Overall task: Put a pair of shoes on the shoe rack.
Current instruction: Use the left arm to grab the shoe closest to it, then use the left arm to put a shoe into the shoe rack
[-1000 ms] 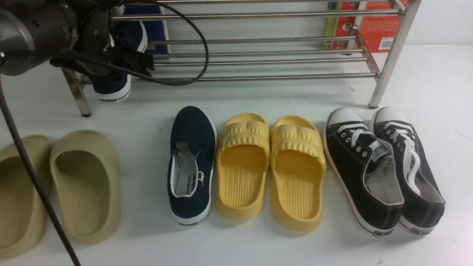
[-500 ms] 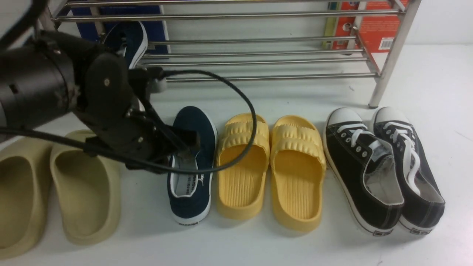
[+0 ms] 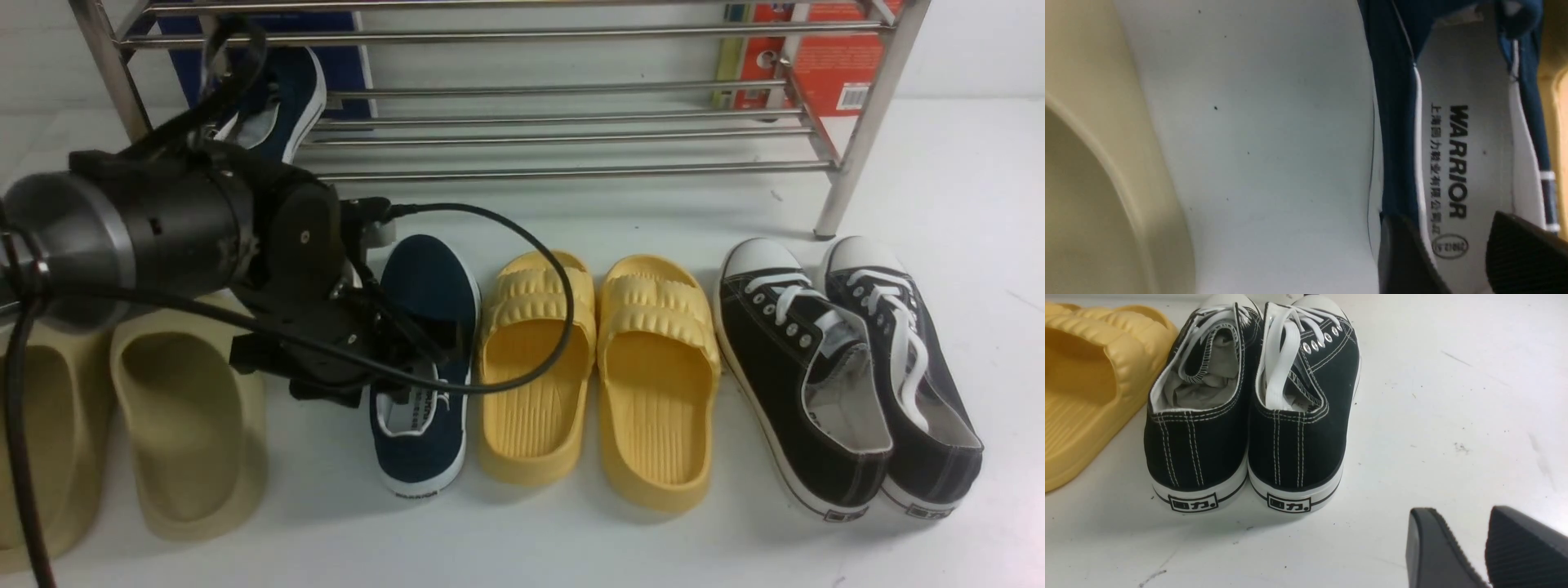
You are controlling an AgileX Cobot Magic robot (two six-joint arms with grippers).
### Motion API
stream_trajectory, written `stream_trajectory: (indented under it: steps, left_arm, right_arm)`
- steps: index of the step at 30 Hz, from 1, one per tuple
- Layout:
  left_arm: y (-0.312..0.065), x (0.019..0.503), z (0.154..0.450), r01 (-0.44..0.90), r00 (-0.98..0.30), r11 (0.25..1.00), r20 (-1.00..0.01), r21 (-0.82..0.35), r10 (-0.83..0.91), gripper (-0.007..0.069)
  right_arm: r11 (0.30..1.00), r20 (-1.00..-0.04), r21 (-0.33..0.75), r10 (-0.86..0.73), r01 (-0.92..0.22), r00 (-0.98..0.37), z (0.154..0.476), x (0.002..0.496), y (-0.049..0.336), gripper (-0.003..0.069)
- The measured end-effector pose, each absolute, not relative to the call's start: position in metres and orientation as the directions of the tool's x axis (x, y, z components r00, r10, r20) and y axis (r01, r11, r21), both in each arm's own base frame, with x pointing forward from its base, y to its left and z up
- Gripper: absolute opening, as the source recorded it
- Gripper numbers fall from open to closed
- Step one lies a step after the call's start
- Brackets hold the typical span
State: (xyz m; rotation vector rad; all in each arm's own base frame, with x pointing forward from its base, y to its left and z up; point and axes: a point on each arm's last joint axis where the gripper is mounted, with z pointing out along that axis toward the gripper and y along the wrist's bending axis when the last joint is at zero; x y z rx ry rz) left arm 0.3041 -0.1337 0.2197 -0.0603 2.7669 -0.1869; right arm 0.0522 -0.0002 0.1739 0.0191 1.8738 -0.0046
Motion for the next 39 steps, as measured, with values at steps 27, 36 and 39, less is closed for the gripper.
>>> stream_trajectory:
  steps: [27,36,39]
  left_arm:
    - [-0.127,0.299,0.233,-0.094,-0.908,0.986,-0.395,-0.141,-0.143,-0.0001]
    - [-0.116,0.277,0.278,-0.070,-0.871,0.982,-0.470,-0.176,-0.146,-0.0001]
    - [-0.117,0.280,0.279,-0.062,-0.873,0.984,-0.470,-0.168,-0.135,-0.0001]
  right_arm:
    - [1.000,-0.954,0.007,0.011,0.016,-0.298,0.174,0.052,0.000,0.0239]
    - [1.000,-0.954,0.007,0.011,0.016,-0.298,0.174,0.052,0.000,0.0239]
    - [1.000,-0.954,0.007,0.011,0.016,-0.298,0.174,0.052,0.000,0.0239]
